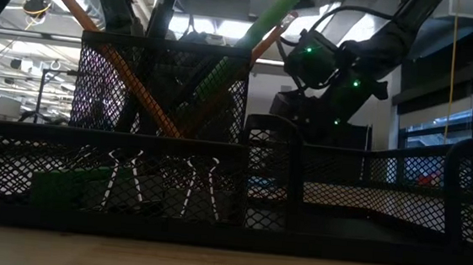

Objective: Pick and place office supplies into organizer
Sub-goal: Put the blue sticky note into the black desk organizer

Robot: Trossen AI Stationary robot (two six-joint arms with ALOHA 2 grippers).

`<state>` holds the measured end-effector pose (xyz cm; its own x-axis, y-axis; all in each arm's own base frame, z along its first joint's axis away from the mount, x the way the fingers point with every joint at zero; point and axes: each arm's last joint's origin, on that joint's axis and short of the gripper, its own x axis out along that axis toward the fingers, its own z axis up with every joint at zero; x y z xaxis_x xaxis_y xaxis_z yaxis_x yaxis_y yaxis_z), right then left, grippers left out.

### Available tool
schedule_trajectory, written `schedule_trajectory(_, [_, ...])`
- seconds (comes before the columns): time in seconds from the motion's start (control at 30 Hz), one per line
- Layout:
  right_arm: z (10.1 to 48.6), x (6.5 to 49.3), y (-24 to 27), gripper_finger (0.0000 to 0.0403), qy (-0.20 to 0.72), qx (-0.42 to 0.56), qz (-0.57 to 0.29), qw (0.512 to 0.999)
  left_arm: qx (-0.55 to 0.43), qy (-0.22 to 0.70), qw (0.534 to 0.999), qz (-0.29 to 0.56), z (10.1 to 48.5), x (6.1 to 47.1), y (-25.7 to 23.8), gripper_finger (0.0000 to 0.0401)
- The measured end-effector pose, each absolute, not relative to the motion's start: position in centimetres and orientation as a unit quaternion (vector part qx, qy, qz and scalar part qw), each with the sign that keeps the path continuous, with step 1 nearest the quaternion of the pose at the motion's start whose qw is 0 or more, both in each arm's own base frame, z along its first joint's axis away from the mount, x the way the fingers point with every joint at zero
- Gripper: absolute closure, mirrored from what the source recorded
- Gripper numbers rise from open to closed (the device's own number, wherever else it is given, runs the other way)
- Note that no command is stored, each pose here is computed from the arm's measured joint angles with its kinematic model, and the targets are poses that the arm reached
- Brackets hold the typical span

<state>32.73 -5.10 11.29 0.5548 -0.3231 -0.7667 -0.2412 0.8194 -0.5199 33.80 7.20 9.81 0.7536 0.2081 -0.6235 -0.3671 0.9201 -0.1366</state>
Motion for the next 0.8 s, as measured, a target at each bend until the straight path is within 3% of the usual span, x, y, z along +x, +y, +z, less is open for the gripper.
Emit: schedule_trajectory(0.8, [12.2,34.3,-3.2,0.0167,0.411,-0.304,-0.020,0.859,-0.133,0.317,0.927,0.148,9.8,33.8,7.1,0.0322])
